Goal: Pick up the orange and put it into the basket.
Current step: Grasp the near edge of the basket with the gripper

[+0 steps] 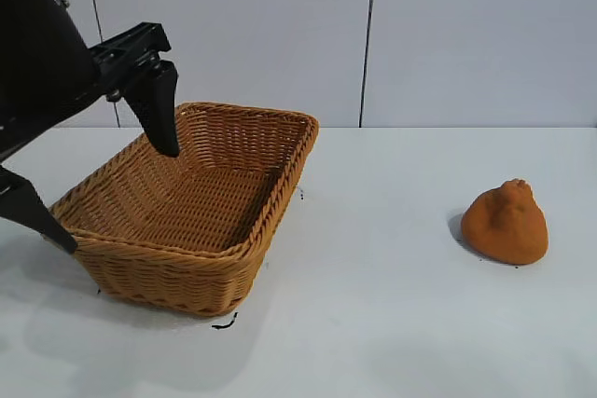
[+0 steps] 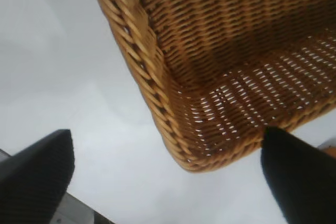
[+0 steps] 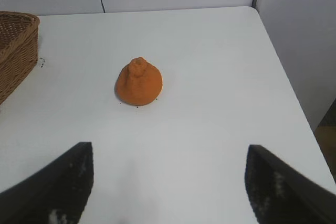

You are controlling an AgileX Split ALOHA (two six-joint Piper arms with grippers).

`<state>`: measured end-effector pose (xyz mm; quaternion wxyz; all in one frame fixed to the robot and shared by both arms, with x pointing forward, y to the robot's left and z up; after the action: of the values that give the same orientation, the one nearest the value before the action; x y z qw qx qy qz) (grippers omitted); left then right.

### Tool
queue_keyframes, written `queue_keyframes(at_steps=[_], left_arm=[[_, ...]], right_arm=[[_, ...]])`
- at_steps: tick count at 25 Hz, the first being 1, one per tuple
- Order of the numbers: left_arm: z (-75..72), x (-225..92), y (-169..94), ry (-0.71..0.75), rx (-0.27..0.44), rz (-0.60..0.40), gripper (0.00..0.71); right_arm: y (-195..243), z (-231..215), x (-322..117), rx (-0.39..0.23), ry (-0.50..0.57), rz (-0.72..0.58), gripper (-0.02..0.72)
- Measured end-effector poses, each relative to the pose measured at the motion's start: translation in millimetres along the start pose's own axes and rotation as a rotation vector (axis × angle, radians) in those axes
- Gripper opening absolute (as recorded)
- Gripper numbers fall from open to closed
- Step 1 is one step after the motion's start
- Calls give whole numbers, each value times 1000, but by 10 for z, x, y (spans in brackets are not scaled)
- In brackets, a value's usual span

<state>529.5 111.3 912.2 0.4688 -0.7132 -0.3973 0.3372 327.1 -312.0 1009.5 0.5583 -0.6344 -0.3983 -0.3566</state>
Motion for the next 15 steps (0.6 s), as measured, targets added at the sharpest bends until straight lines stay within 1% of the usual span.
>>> queue_keyframes(at_steps=[6,10,15], left_arm=[[-23,20,114,-75,5,-5,689],[-52,49,189,-80,25,-21,689],[-144,114,204,-78,38,-59,689]], right_arm=[[0,0,0,0,0,0,545],[0,0,0,0,0,0,545],[0,2,0,1,0,0,545]])
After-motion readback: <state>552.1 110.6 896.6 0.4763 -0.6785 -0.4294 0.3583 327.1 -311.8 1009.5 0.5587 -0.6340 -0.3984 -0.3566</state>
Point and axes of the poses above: a point on each arm's last joint axis where the gripper is mounted, y pointing out along that axis toward the gripper, z along the wrist's bending axis when the last joint is at zero, x = y × z, the point moved 10 cm from there along y, pointing out along that axis toward the gripper, and after that the axes turned 7 degrees about -y, right-handed, at the moved point
